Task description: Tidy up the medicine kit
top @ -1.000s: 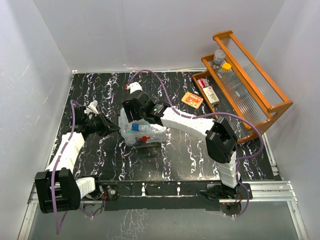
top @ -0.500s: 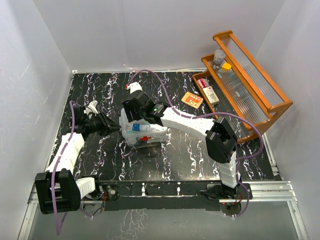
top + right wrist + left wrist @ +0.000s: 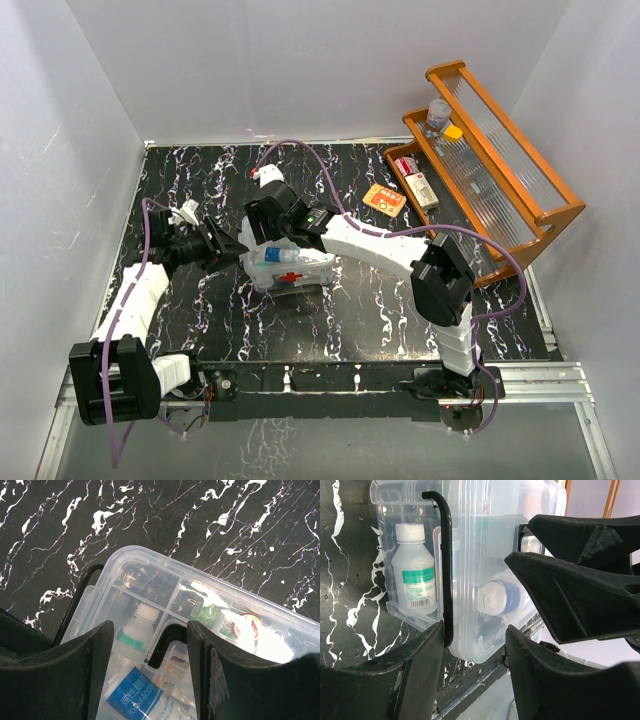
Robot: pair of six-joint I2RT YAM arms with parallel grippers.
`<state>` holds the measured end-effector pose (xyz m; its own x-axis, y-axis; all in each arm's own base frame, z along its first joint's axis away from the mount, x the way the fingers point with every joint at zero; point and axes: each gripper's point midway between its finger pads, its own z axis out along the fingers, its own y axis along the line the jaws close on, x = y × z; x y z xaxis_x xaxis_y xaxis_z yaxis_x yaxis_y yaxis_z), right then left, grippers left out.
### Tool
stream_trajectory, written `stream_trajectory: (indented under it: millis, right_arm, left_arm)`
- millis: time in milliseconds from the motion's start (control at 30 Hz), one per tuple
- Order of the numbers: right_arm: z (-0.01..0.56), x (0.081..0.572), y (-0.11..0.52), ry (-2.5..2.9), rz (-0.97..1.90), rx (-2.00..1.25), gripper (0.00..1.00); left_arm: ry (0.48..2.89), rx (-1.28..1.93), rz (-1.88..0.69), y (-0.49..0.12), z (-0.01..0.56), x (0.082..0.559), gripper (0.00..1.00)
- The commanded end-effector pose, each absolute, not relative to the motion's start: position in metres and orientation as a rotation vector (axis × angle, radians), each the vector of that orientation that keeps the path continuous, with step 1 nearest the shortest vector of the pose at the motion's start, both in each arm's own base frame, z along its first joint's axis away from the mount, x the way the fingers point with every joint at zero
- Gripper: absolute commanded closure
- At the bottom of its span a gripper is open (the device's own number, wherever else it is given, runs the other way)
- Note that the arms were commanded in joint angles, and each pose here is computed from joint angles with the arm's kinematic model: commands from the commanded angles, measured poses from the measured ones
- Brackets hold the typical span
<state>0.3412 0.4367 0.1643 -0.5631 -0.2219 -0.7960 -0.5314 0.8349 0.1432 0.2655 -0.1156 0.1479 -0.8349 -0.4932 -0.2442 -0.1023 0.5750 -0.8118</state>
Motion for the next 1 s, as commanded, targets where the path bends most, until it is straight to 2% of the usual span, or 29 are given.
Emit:
stream_trajectory:
  millis: [0,167,500,867,967]
  right_arm:
    - [0.088,0.309,0.416,2.41,0.372,-0.635,0.43]
    - [0.085,0.308,0.414,2.418,0.367,-0.633,0.43]
    - [0.084,0.307,0.414,2.419,0.371,-0.629,0.44]
    - [0.086,0.308,0.416,2.415,0.379,-0.62,0.44]
    - [0.087,0.308,0.416,2.414,0.382,-0.622,0.44]
  left_arm:
    - [2.435,-0.384,-1.196,-0.122,0.153,0.254,0.51]
    - [2.469,-0.378,-1.12,-0.124,0.149,0.251,0.59]
    - [2.525,-0.369,-1.007,-0.128,0.144,0.252,0.59]
    - [2.591,-0.331,-0.874,-0.13,0.138,0.249,0.78]
    - [2.597,-0.325,-0.856,-0.128,0.137,0.249,0.78]
